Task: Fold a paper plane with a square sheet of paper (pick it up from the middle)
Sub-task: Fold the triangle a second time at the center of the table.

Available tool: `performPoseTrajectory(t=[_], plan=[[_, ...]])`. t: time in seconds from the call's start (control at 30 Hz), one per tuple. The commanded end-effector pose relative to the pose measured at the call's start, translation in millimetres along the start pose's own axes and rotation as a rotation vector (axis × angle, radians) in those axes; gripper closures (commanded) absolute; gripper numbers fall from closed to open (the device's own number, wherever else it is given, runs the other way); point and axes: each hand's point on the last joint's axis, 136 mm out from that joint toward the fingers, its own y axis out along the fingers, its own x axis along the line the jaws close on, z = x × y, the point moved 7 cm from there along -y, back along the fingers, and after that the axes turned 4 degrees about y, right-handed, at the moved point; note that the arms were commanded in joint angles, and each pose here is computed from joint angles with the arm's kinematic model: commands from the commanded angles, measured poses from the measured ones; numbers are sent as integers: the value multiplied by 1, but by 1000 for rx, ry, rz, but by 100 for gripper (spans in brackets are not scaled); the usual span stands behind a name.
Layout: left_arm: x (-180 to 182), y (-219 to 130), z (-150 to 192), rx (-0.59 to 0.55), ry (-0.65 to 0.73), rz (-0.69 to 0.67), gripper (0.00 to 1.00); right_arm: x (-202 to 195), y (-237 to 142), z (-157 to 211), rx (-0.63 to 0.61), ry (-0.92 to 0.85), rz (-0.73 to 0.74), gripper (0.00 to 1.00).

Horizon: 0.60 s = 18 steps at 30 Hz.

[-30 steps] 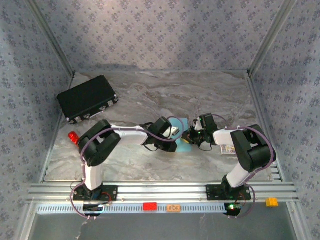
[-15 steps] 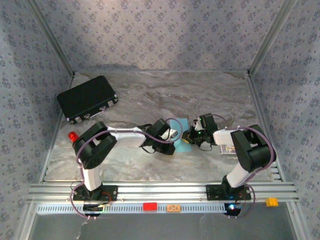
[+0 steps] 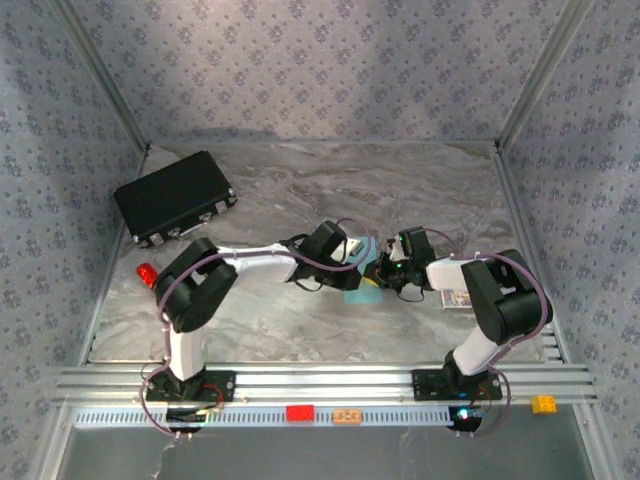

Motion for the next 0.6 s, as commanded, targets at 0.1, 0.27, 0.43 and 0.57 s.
performPoseTrajectory(t=[0.1,0.27,0.43,0.57], plan=[[21,18,22,75,-80,-56,95,-14,0,5,4,47,74,93],[33,18,51,123,-113,-93,97,0,-5,-1,-4,11,40,93],[34,18,53,114,-116,-85,98,24,-15,-3,-14,-57,-10,92],[31,18,48,101,-108,-81,99,29,-12,5,6,-78,-10,92]])
